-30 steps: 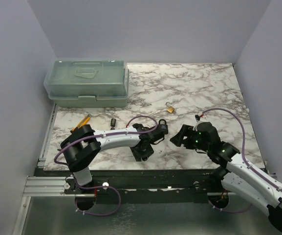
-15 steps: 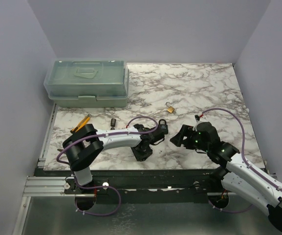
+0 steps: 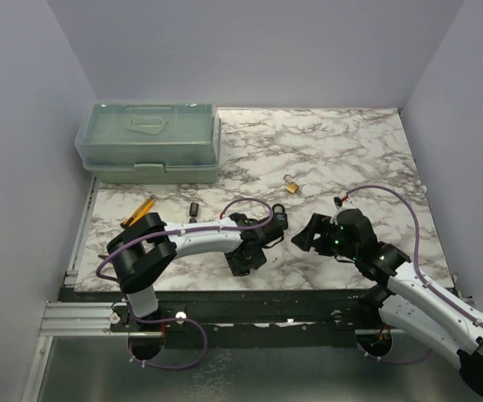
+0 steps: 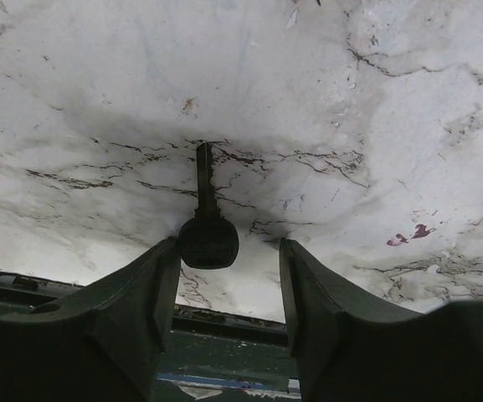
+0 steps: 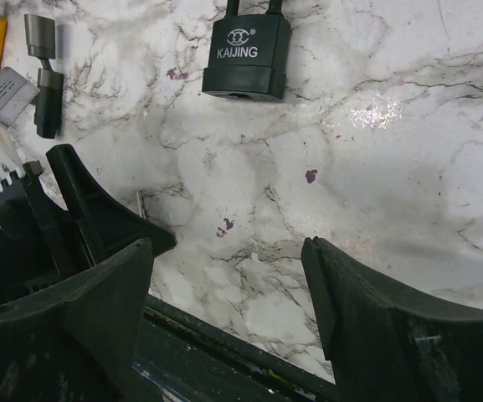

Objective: Unlock with the key

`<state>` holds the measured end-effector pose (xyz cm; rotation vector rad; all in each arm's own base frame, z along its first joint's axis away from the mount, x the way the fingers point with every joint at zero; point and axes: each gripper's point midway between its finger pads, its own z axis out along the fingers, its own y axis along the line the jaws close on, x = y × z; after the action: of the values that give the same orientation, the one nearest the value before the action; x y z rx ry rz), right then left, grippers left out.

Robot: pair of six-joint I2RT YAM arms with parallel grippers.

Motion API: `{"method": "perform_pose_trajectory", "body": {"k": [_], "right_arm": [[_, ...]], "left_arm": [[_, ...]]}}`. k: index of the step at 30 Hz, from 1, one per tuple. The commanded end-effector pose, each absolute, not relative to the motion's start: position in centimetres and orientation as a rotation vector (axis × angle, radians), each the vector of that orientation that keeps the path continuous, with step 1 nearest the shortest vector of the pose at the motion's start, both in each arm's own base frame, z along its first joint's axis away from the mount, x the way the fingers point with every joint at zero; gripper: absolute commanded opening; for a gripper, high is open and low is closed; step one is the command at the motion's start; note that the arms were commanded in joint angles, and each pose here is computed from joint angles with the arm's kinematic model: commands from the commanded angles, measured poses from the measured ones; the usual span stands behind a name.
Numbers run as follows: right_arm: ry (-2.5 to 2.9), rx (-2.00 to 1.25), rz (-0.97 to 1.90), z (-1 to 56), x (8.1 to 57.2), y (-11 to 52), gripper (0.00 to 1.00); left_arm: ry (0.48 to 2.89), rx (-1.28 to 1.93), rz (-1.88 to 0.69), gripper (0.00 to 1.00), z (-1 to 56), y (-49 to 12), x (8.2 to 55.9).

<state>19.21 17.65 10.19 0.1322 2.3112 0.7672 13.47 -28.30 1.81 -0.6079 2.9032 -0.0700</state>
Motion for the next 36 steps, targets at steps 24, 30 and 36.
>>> {"method": "perform_pose_trajectory", "body": {"k": [24, 30, 36], "right_arm": [[2.343, 0.160, 0.743, 9.5, 19.0, 17.4, 0.79], [2.346, 0.160, 0.742, 9.4, 19.0, 17.4, 0.79], [2.344, 0.160, 0.741, 9.4, 19.0, 17.4, 0.79]], "left_arm": [[2.797, -0.535, 0.125, 0.48, 1.3, -24.6, 14.5], [2.839, -0.532, 0.062, 0.44, 0.8, -25.8, 14.1], [2.863, -0.502, 0.034, 0.33, 0.1, -26.8, 14.0]]}}
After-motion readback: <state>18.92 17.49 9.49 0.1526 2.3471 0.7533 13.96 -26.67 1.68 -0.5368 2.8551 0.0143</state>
